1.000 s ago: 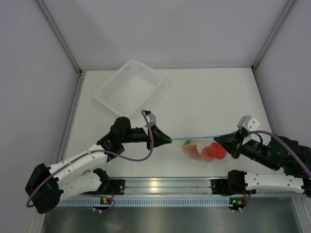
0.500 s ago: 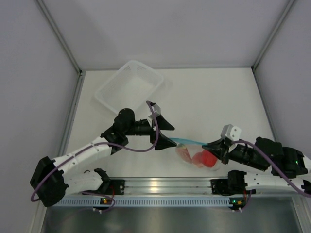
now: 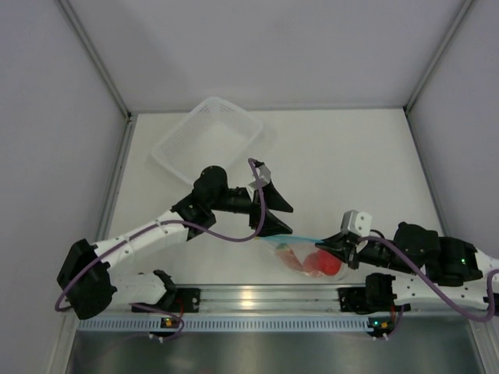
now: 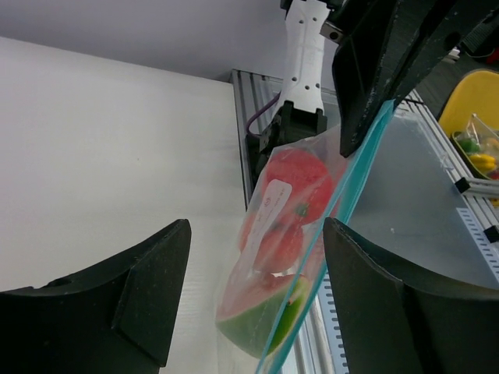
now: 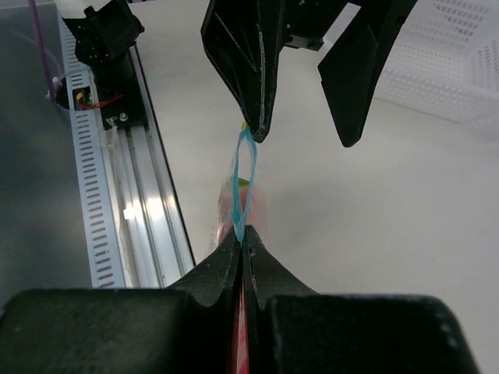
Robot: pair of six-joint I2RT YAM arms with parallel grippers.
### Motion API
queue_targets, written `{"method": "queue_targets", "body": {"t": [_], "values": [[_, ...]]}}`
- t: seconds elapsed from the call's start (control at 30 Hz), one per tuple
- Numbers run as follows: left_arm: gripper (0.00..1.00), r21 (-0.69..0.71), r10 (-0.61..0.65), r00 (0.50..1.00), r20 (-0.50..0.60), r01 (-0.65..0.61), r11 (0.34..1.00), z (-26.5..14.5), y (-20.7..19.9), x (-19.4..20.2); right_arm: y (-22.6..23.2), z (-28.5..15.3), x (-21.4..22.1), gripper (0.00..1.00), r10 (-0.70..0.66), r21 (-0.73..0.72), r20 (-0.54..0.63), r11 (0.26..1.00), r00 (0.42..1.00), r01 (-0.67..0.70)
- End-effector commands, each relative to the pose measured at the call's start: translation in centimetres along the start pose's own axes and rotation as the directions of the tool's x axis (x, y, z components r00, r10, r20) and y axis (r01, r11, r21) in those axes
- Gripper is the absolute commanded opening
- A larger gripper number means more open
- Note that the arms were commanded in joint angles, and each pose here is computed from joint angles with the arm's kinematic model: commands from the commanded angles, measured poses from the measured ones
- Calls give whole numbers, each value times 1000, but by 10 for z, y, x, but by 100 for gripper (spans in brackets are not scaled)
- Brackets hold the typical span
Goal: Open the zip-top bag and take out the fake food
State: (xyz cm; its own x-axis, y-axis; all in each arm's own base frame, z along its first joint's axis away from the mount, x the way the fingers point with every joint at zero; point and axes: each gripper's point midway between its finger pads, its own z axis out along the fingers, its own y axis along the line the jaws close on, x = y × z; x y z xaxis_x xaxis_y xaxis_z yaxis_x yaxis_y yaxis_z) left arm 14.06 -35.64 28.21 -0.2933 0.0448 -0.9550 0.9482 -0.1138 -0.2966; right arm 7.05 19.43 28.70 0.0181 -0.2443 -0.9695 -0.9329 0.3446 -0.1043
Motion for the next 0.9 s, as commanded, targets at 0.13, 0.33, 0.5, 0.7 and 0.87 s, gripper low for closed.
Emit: {"method": "queue_targets", "body": {"t": [0.13, 0.33, 0.5, 0.7, 0.87], "values": [[72, 152, 99, 995, 0, -98, 984, 1, -35, 3, 2, -1, -17, 0, 2, -20, 83, 1000, 997, -1], [65, 106, 96, 995, 2, -96, 990, -1, -30, 10, 5, -3, -21, 0, 1, -41, 92, 999, 996, 3], [60, 78, 97, 995, 9, -98, 992, -1, -26, 9, 11, -2, -26, 0, -5, -71, 102, 997, 995, 12], [58, 78, 90, 996, 8, -90, 993, 0, -26, 9, 10, -3, -28, 0, -7, -67, 110, 998, 994, 14], [65, 53, 96, 995, 23, -98, 994, 0, -22, 1, 10, -3, -25, 0, -10, -70, 97, 997, 995, 16]]}}
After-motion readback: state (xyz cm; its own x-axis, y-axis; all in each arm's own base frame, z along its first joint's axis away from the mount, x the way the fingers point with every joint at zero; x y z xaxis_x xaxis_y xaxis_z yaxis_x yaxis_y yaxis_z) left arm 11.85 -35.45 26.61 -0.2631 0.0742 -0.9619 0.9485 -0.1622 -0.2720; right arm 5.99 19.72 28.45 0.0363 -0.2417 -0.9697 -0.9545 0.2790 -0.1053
